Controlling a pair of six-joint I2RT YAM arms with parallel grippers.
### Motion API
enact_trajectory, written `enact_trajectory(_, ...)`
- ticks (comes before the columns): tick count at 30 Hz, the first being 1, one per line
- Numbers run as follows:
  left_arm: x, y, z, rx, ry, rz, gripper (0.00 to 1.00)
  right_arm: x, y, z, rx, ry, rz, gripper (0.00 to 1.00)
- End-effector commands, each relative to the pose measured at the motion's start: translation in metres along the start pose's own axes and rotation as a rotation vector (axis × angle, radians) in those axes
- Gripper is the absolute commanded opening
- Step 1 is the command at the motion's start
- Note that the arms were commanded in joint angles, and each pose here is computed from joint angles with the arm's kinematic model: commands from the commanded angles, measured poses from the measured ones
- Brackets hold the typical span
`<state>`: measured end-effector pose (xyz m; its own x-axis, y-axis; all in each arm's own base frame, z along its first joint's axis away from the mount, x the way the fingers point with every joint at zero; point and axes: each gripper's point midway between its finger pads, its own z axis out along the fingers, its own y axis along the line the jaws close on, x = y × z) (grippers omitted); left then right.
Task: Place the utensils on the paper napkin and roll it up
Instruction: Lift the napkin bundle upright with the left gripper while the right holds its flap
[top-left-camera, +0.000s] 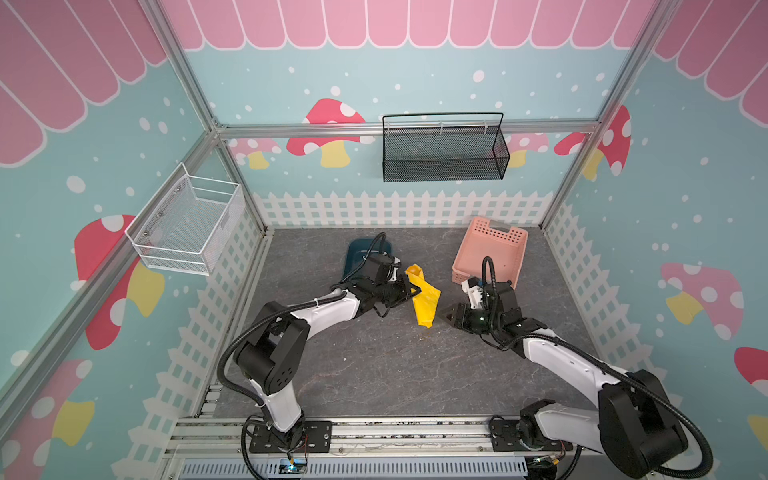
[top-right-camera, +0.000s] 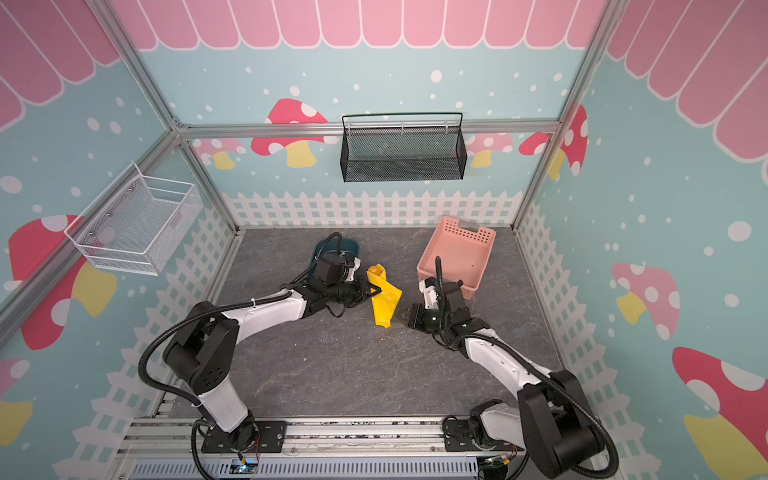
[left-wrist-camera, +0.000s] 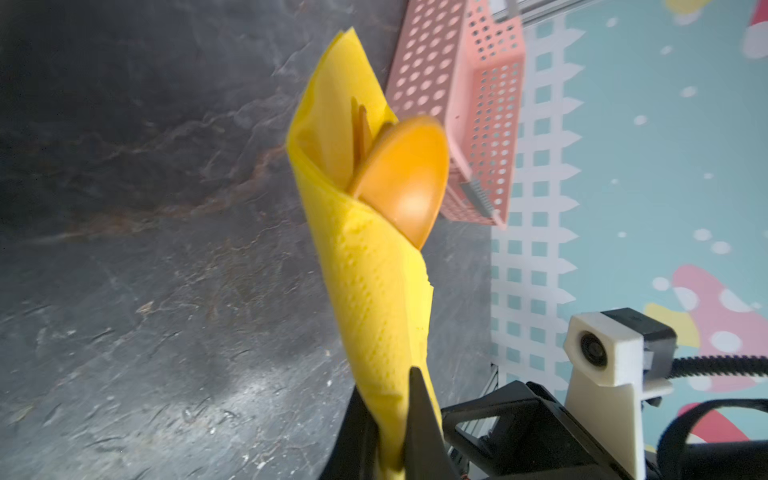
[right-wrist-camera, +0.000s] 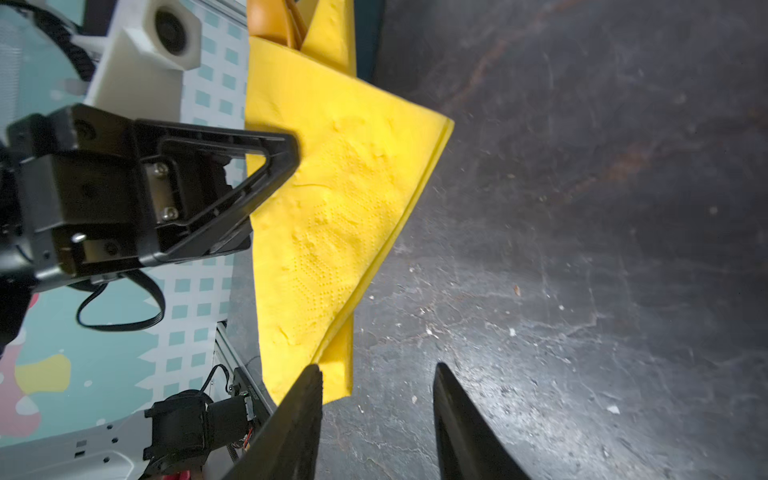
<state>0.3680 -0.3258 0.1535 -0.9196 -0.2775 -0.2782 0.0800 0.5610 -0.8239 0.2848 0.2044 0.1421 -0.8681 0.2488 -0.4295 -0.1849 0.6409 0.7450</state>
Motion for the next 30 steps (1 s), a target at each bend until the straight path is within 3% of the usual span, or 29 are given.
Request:
enact_trajectory(1, -0.027, -0.065, -0.035, 0.144, -0.102, 0.160, 0.00, -0.036, 0.056, -0.027, -0.140, -0.151, -0.135, 0.50)
enact_trajectory(6, -0.042, -0.129, -0.086, 0.249, -0.217, 0.370, 0.00, -0.057, 0.130, -0.071, -0.389, -0.297, -0.354, 0.67)
enact_trajectory(10, -0.043, -0.166, -0.120, 0.316, -0.272, 0.477, 0.00, -0.065, 0.167, -0.088, -0.522, -0.338, -0.447, 0.73)
enact_trajectory(19, -0.044, -0.199, -0.169, 0.340, -0.365, 0.555, 0.00, -0.058, 0.228, -0.089, -0.714, -0.300, -0.561, 0.72)
enact_trajectory(30, -0.046, -0.206, -0.185, 0.332, -0.408, 0.561, 0.00, -0.049, 0.240, -0.072, -0.720, -0.248, -0.551, 0.54)
